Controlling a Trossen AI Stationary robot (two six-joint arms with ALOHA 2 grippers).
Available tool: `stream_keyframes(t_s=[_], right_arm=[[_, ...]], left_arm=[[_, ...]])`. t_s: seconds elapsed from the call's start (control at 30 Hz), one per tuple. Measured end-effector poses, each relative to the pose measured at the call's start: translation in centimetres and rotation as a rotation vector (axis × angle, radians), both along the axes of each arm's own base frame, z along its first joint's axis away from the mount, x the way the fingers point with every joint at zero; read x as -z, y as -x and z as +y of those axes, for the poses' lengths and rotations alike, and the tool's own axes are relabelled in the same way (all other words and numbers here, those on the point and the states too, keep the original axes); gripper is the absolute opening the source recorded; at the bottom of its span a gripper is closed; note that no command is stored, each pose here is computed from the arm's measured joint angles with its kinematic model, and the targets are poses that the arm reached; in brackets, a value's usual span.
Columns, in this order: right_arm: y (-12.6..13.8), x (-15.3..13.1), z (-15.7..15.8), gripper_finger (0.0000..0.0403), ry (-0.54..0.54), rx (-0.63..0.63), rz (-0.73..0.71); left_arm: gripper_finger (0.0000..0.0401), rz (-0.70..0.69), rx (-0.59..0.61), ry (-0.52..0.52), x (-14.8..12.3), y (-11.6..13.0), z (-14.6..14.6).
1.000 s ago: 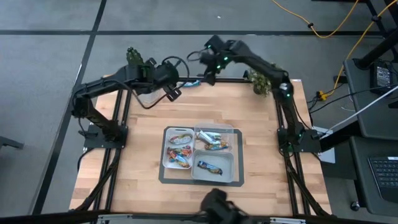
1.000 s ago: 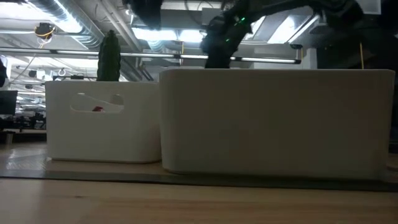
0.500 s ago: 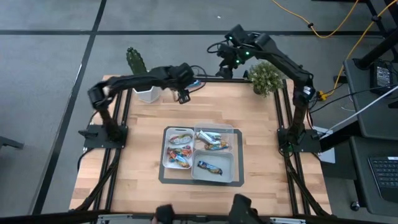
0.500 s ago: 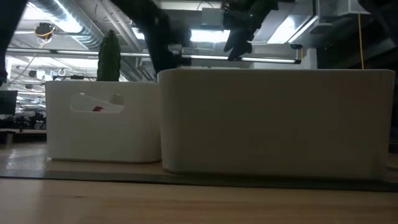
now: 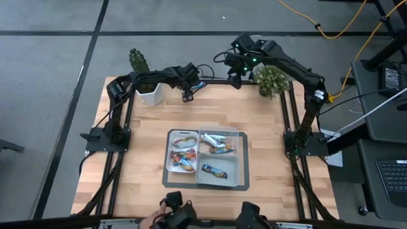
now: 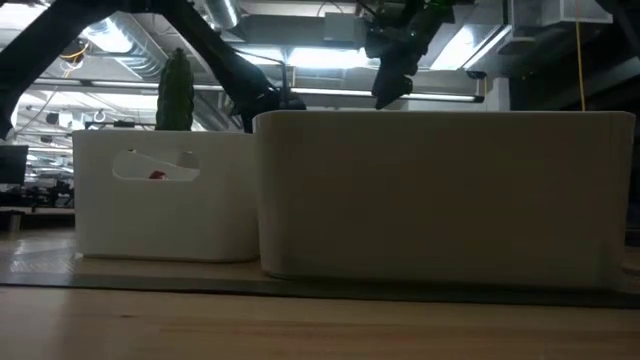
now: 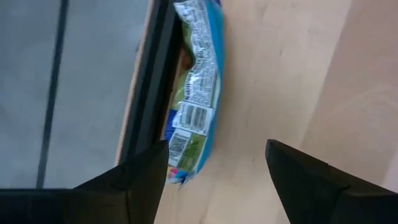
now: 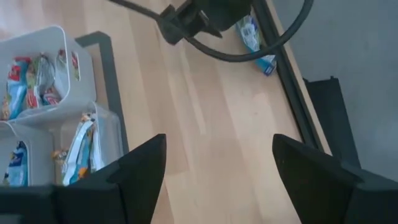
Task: Pick and place Granola Bars by type
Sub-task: Put the blue granola bar into the gray bin
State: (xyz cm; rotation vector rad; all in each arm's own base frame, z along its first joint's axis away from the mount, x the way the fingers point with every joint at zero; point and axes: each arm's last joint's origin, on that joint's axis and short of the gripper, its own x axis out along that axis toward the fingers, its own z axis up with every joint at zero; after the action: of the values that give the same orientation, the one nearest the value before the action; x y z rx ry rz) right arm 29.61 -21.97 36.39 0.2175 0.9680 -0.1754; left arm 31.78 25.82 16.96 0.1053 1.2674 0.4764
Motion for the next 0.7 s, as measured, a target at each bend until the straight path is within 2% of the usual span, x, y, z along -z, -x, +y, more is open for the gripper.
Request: stream_keyframes(t_s=[0.13,0.27,0.47,0.6,0.7], right_arm=[[-0.1,0.2,0.0,0.0292,0.011,-0.018,0.002],[-0.2,0.1,-0.2,0.0292,0.027,-0.018,-0.017],[-0.2,0.1,-0.2,0.0292,0.031,-0.017,-0.022],[-0.2,0.1,-0.2,0.0292,0.031,-0.017,-0.022],[-0.2,0.1,-0.2,0.0292,0.032,-0.019,-0.023]], left_arm=[[0.0261,0.004,0.032,0.000,0.3,0.2,0.5],[0.0262,0.011,0.036,-0.048,0.7,0.3,1.4],[0.0254,0.074,0.066,-0.017,2.9,0.3,1.8],[0.0232,0.104,0.084,-0.001,3.8,-0.1,1.4],[0.0196,0.118,0.094,-0.015,4.0,-0.3,1.3]])
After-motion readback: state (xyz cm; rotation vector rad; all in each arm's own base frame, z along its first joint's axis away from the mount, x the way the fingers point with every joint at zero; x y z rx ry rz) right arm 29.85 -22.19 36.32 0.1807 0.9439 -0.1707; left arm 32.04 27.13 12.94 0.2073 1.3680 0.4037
